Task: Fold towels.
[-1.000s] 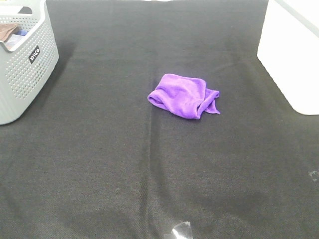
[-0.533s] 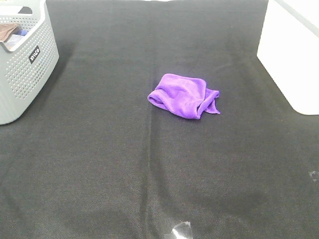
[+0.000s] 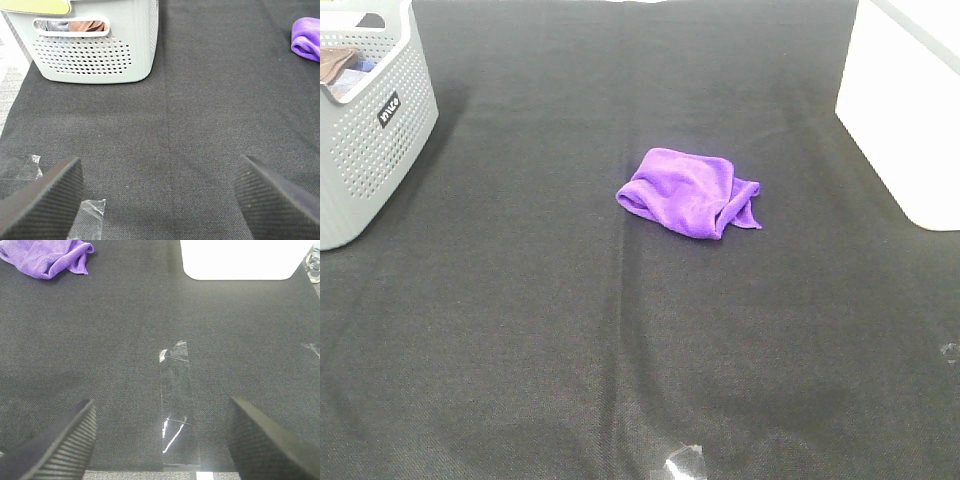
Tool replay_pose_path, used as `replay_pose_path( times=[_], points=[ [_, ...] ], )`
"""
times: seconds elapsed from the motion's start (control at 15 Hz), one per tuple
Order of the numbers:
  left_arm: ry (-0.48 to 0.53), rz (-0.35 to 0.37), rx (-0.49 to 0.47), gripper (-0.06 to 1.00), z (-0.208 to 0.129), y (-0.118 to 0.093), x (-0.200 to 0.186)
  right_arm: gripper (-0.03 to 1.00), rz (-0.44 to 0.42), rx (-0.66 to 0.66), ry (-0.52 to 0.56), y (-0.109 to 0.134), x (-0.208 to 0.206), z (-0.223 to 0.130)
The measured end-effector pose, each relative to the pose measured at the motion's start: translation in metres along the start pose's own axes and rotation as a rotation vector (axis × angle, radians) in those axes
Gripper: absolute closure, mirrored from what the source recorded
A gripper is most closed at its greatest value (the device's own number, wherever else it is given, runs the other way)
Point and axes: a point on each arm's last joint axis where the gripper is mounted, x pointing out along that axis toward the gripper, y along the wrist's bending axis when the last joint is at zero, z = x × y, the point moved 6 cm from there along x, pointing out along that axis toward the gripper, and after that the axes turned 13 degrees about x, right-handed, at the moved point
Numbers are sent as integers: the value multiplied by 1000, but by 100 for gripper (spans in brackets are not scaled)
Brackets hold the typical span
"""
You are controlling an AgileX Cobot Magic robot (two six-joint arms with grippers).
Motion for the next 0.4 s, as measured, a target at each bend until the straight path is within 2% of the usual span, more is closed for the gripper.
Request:
replay_pose_path(
  times=[0.4],
  points=[
    [0, 0, 0, 18, 0, 0, 0, 25, 0, 0, 0, 0, 0, 0]
  ],
)
